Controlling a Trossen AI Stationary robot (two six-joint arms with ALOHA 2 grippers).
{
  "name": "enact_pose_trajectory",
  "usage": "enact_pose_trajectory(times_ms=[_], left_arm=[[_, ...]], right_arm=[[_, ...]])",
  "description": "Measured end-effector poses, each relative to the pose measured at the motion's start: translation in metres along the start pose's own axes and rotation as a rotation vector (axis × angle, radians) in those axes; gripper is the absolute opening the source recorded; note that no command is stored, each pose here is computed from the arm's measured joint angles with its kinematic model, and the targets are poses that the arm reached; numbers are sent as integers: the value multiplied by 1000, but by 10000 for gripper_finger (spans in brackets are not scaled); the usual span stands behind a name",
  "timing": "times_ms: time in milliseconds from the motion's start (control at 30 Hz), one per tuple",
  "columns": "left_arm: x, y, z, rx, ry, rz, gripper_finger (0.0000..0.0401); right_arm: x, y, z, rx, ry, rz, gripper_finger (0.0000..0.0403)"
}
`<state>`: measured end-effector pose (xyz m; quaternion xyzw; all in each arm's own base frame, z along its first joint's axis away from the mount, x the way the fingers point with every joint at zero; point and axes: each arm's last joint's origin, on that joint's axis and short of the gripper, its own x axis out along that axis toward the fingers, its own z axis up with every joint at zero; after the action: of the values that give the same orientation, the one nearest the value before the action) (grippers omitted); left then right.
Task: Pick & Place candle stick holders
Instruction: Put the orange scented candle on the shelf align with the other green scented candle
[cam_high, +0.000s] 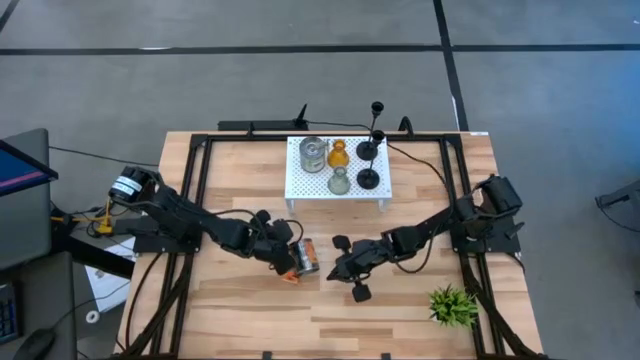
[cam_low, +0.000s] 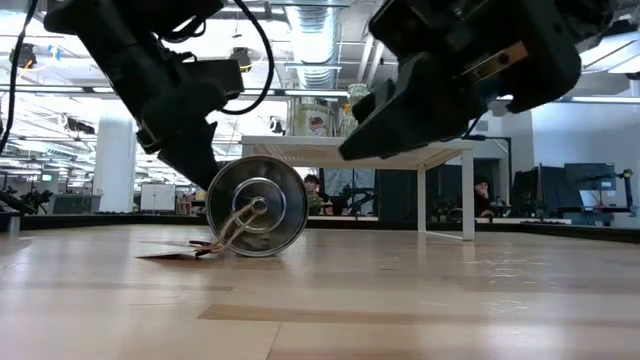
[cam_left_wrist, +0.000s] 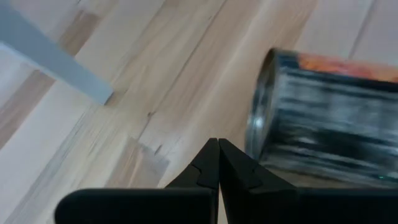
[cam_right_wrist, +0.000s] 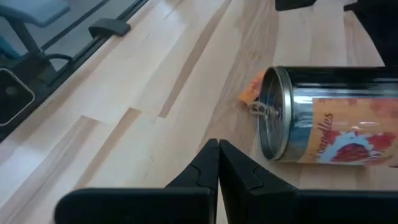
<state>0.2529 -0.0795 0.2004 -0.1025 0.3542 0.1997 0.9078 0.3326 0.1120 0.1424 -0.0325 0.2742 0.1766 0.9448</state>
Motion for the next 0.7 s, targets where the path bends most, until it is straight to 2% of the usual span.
enact_pose_trajectory(times_ms=[233,700], left_arm=[[-1,-4,3,22,-31,-28,1],[-1,-4,3,20,-34,-30,1]], right_arm=[[18,-1,6,18,-5,-1,0],[18,-16,19,59,-48,-33,0]])
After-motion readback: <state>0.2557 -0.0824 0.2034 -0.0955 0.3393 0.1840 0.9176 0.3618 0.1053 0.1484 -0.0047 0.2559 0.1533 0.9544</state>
